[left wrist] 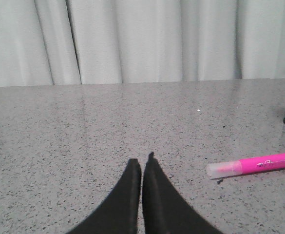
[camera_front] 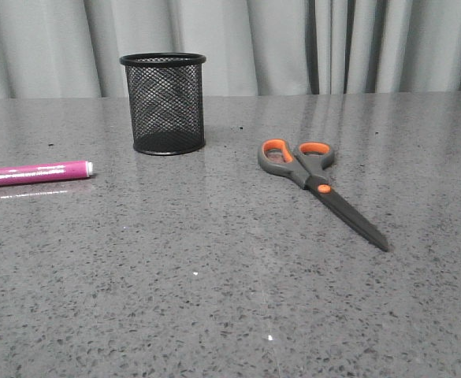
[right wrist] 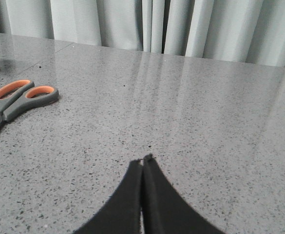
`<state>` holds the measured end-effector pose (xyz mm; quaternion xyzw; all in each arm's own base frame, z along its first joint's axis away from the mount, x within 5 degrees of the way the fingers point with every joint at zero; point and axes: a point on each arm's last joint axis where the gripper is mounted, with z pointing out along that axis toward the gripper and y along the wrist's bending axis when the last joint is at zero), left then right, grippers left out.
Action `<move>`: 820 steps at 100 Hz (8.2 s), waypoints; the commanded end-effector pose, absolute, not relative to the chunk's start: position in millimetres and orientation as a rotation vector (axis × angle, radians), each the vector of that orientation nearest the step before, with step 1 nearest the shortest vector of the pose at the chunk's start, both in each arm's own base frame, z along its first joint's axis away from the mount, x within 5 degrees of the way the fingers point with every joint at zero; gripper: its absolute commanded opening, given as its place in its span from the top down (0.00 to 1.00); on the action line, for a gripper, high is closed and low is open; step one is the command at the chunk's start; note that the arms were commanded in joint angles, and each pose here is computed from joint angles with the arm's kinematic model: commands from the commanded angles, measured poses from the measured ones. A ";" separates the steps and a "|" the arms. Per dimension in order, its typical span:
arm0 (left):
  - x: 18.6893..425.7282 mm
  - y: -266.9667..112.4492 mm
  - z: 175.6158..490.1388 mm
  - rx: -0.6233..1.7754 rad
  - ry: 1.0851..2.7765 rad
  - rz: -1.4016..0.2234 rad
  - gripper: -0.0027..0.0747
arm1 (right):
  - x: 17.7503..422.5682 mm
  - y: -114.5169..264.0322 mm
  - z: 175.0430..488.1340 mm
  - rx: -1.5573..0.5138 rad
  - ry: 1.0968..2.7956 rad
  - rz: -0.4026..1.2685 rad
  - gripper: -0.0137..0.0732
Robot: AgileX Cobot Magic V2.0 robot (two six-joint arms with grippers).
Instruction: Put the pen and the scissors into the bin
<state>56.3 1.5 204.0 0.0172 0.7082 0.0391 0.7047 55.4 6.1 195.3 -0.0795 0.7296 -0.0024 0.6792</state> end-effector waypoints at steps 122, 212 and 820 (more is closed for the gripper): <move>55.3 2.0 199.1 -0.085 1.500 -0.031 0.99 | 54.7 5.2 204.5 -0.093 1.499 0.050 0.93; 60.8 -9.4 250.2 -0.333 1.592 -0.458 0.99 | 71.8 15.2 264.4 0.093 1.682 0.362 0.90; 139.9 -28.2 373.9 0.375 1.592 -0.065 0.99 | 230.2 101.7 307.8 -0.665 2.440 0.428 0.42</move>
